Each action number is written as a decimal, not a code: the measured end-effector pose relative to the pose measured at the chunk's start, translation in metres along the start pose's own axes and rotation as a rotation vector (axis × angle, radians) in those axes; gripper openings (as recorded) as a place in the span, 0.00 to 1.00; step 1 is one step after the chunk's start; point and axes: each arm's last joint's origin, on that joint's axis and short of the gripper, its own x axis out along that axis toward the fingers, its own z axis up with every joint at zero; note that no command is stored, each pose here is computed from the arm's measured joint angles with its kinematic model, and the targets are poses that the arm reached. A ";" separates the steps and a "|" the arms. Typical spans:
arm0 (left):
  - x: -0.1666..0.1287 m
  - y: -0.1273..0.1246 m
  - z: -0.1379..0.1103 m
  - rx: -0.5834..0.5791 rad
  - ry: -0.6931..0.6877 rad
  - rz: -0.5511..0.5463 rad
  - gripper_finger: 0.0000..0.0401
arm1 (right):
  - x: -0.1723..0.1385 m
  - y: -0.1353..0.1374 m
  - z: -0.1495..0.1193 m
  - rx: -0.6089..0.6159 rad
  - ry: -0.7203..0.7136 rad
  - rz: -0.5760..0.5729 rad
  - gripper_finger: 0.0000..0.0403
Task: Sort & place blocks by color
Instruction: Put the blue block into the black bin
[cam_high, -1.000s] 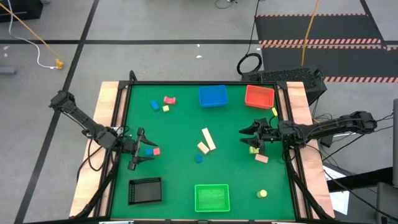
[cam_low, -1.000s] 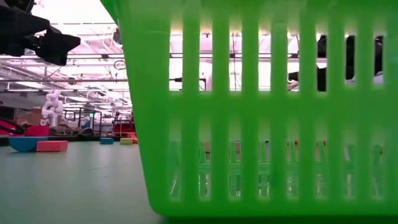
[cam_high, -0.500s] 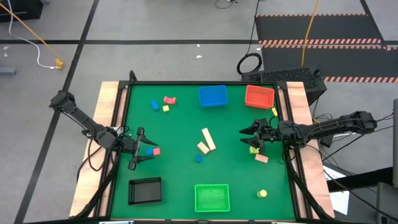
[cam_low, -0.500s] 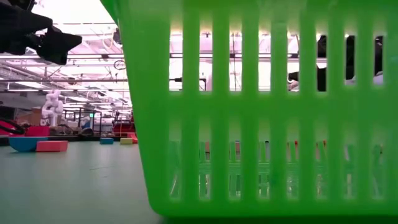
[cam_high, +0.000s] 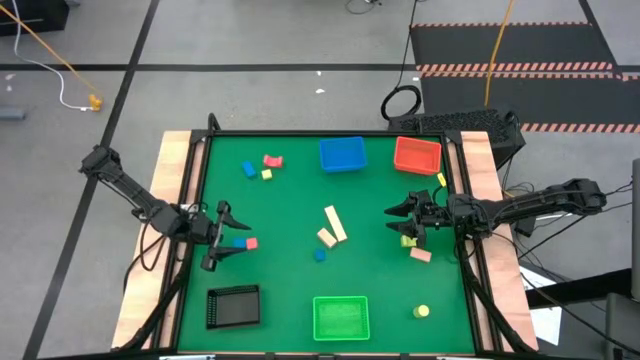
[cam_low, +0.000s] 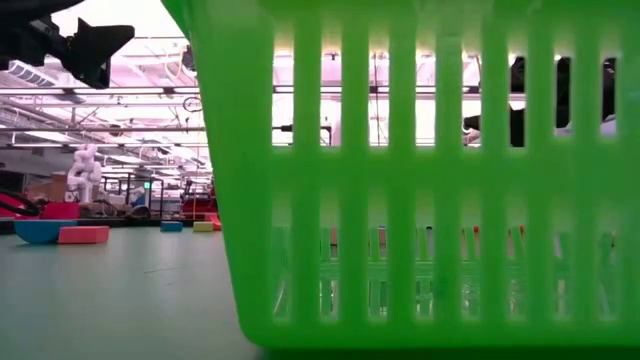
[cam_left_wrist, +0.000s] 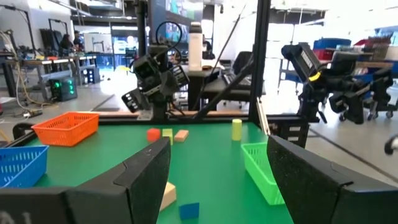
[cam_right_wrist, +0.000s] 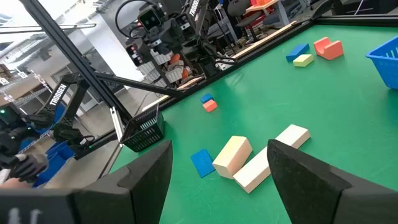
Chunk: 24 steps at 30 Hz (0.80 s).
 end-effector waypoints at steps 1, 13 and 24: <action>0.000 0.000 0.001 -0.005 -0.007 0.000 0.67 | 0.000 0.000 0.000 0.000 0.000 0.000 0.63; -0.001 0.001 0.014 -0.014 -0.132 0.025 0.67 | 0.000 0.000 0.000 0.000 0.000 0.000 0.63; 0.006 0.019 0.013 -0.121 -0.146 0.223 0.67 | 0.000 0.000 0.000 0.000 0.000 0.000 0.63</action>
